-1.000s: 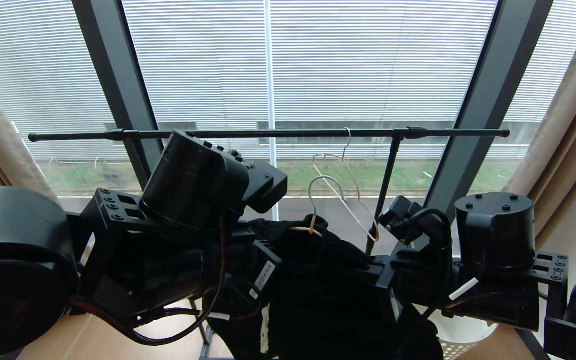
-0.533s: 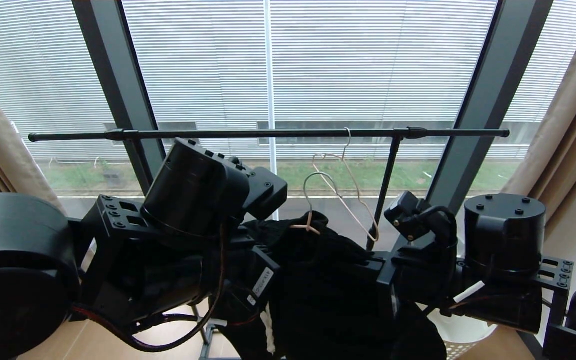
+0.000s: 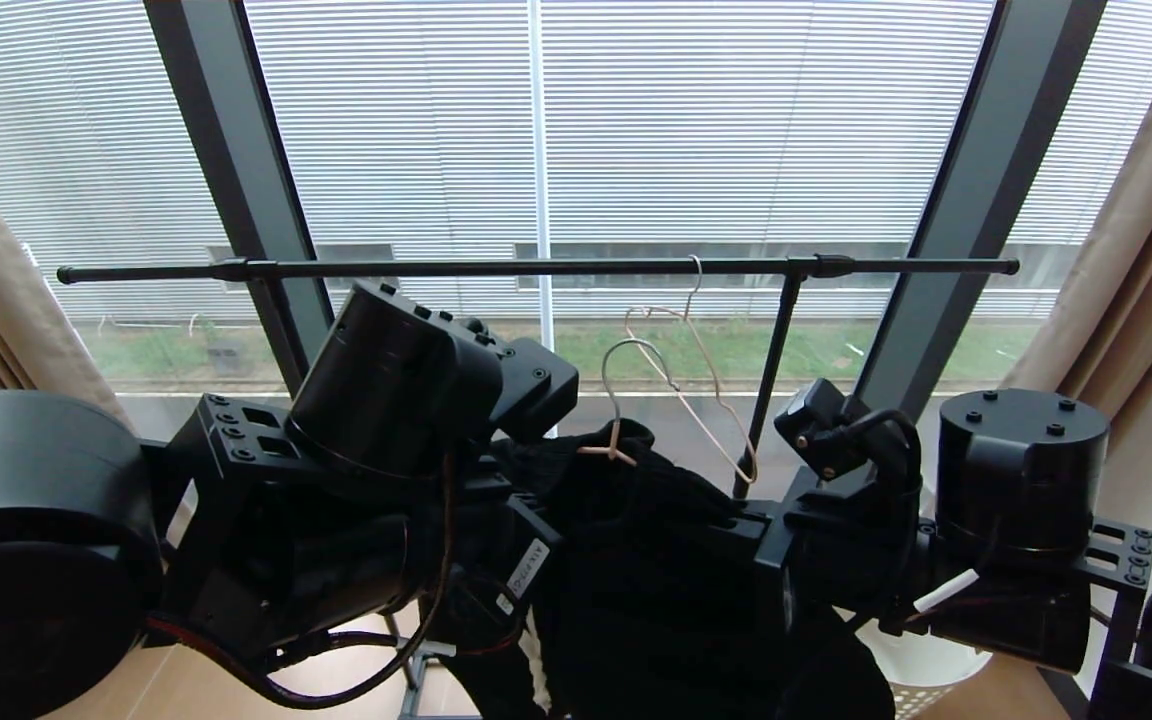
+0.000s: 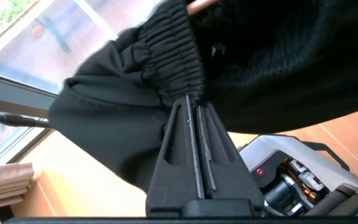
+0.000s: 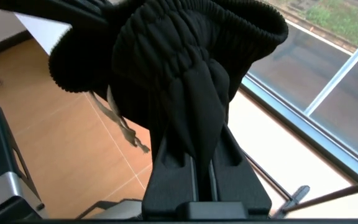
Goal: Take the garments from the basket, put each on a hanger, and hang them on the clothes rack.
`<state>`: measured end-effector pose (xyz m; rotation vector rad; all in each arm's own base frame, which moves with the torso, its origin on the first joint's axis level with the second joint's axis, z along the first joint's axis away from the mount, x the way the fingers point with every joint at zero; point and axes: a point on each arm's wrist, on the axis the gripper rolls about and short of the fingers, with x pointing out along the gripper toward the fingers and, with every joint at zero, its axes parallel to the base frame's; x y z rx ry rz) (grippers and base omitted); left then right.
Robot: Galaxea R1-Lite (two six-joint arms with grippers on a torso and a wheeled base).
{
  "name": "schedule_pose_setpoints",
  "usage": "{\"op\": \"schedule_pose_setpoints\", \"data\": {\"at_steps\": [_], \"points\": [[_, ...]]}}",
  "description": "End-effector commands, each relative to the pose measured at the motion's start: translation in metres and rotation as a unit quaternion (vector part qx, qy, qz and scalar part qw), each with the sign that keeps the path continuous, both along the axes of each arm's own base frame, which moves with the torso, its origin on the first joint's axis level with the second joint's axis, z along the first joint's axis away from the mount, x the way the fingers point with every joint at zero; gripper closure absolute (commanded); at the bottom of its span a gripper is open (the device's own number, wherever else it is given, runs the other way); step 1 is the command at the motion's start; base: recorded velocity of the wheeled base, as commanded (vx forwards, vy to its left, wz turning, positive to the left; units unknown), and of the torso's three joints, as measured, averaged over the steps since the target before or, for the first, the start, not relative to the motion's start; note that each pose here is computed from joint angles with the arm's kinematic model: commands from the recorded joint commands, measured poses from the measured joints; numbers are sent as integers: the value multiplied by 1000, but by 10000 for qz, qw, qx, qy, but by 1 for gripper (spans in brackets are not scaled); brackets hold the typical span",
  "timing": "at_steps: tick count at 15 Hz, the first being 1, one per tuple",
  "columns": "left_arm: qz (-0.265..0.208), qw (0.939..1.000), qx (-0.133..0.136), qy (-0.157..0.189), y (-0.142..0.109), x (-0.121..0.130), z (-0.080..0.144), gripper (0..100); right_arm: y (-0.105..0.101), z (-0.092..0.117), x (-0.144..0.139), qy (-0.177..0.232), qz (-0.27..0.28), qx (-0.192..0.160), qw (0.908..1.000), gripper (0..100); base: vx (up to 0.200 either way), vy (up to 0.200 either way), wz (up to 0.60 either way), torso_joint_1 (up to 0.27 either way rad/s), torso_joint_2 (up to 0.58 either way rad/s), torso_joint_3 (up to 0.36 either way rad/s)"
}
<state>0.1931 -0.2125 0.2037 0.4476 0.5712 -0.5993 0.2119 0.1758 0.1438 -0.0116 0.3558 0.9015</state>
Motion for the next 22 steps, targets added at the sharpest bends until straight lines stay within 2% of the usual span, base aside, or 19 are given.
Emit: {"op": "schedule_pose_setpoints", "data": {"at_steps": [1, 9, 10, 14, 19, 20, 22], "points": [[-29, 10000, 5, 4, -2, -1, 0, 100, 1, -1, -4, -18, 63, 27, 10000, 100, 0, 0, 0, 0, 0, 0], [-24, 10000, 29, 32, -8, 5, -4, 100, 2, 0, -14, -266, 226, 236, 9991, 100, 0, 0, 0, 0, 0, 0], [-32, 10000, 29, 32, -9, 5, -4, 0, 2, 1, -15, -283, 233, 251, 9990, 100, 0, 0, 0, 0, 0, 0], [-2, 10000, 24, 59, -15, 10, -6, 0, 4, 4, -19, -346, 310, 307, 9984, 100, 0, 0, 0, 0, 0, 0], [47, 10000, -50, 26, -11, 9, -1, 0, 4, 3, -19, -319, 412, 327, 9981, 100, 0, 0, 0, 0, 0, 0], [174, 9996, -233, -60, 4, 3, 10, 0, 1, 2, -16, -266, 488, 353, 9978, 100, 0, 0, 0, 0, 0, 0], [211, 9993, -294, -104, 15, -2, 14, 0, -5, 1, -11, -236, 496, 380, 9978, 100, 0, 0, 0, 0, 0, 0]]}}
